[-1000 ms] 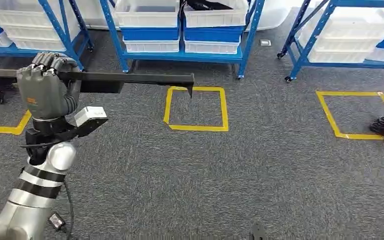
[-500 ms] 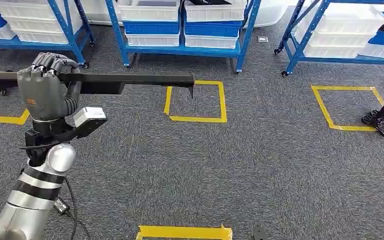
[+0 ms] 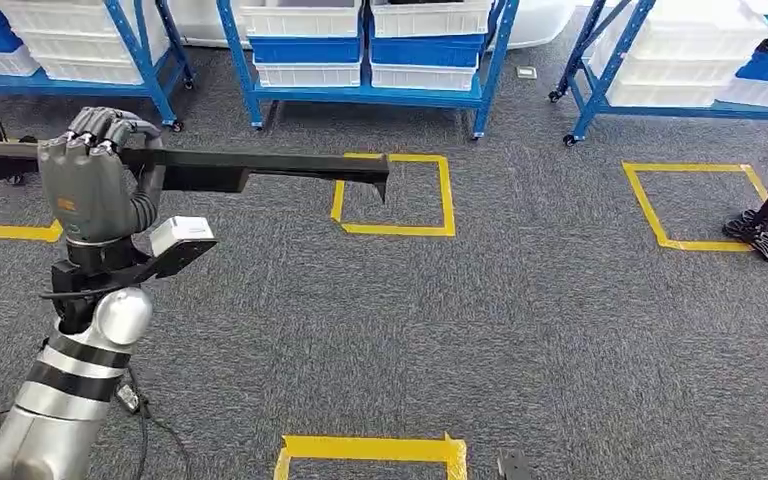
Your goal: Take the parts from the cabinet and place them on the table.
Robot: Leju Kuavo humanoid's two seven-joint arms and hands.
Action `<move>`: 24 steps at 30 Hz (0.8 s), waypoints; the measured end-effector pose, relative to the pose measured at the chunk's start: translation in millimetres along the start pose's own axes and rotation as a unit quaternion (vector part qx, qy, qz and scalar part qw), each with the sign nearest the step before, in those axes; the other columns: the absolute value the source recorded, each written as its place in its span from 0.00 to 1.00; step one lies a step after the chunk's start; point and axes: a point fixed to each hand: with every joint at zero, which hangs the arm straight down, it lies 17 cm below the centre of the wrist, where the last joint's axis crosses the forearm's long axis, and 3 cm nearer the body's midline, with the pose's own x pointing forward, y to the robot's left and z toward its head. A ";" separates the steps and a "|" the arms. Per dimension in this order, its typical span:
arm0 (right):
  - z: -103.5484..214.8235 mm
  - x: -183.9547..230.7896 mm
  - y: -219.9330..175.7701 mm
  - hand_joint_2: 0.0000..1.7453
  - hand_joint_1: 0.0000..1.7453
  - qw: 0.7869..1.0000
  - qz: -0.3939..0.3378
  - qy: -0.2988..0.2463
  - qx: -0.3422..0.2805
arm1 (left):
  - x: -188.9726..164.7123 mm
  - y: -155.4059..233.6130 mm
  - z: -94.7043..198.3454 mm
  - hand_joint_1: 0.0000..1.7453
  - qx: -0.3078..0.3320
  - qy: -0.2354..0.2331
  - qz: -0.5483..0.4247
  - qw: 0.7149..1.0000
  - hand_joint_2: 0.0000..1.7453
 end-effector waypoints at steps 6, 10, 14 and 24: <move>0.5 3.3 2.8 0.00 0.00 1.000 0.014 -0.012 0.007 | -1.0 0.5 0.3 1.00 0.000 -0.001 -0.002 1.000 1.00; 0.2 6.4 0.7 0.00 0.00 0.999 0.036 -0.021 0.000 | -2.9 0.8 1.5 1.00 -0.002 -0.001 -0.004 1.000 1.00; 0.5 9.1 1.6 0.00 0.00 0.998 0.055 -0.027 -0.003 | -5.9 2.7 2.2 1.00 -0.003 -0.002 -0.009 1.000 1.00; -1.0 11.2 -2.3 0.00 0.00 0.997 0.071 -0.029 -0.007 | -5.8 -0.4 8.3 1.00 -0.007 0.000 -0.008 1.000 1.00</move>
